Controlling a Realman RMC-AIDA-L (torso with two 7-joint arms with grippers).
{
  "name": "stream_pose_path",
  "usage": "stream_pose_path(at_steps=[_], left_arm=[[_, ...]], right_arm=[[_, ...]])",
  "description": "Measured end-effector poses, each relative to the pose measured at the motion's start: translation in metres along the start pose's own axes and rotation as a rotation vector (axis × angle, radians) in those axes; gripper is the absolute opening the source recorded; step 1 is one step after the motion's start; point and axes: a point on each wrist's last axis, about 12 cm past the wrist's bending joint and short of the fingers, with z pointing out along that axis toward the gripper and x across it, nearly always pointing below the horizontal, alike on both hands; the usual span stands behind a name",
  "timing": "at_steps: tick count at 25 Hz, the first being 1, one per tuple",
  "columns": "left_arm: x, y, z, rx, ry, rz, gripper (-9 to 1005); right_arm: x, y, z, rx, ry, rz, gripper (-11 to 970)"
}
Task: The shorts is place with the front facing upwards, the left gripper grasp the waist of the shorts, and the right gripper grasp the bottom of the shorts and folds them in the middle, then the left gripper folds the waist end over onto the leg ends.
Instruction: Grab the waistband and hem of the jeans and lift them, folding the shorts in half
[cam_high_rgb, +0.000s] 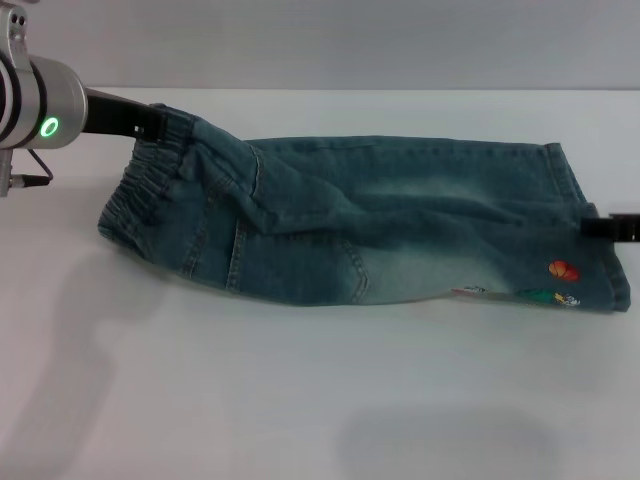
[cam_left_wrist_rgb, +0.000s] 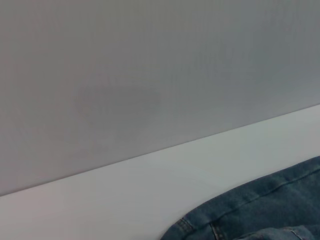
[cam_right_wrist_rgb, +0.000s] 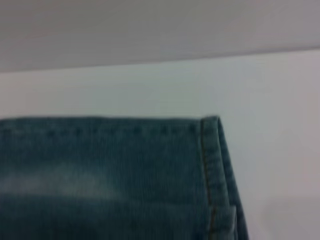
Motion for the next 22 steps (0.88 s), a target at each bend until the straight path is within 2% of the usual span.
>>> stream_pose_path(at_steps=[2,19,22], left_arm=[[0.0000,0.0000,0.0000,0.000,0.000,0.000,26],[-0.0033,-0.0010,-0.0005,0.002,-0.012,0.012,26],[-0.0040,-0.0005,-0.0009,0.000,-0.016,0.011,27]], right_arm=[[0.0030,-0.0009,0.0047,0.000,0.027,-0.004,716],[0.0019,0.0025,0.0033,-0.012,0.025,-0.057,70],[-0.0015,0.0036,0.0004,-0.013,0.012,-0.061,34]])
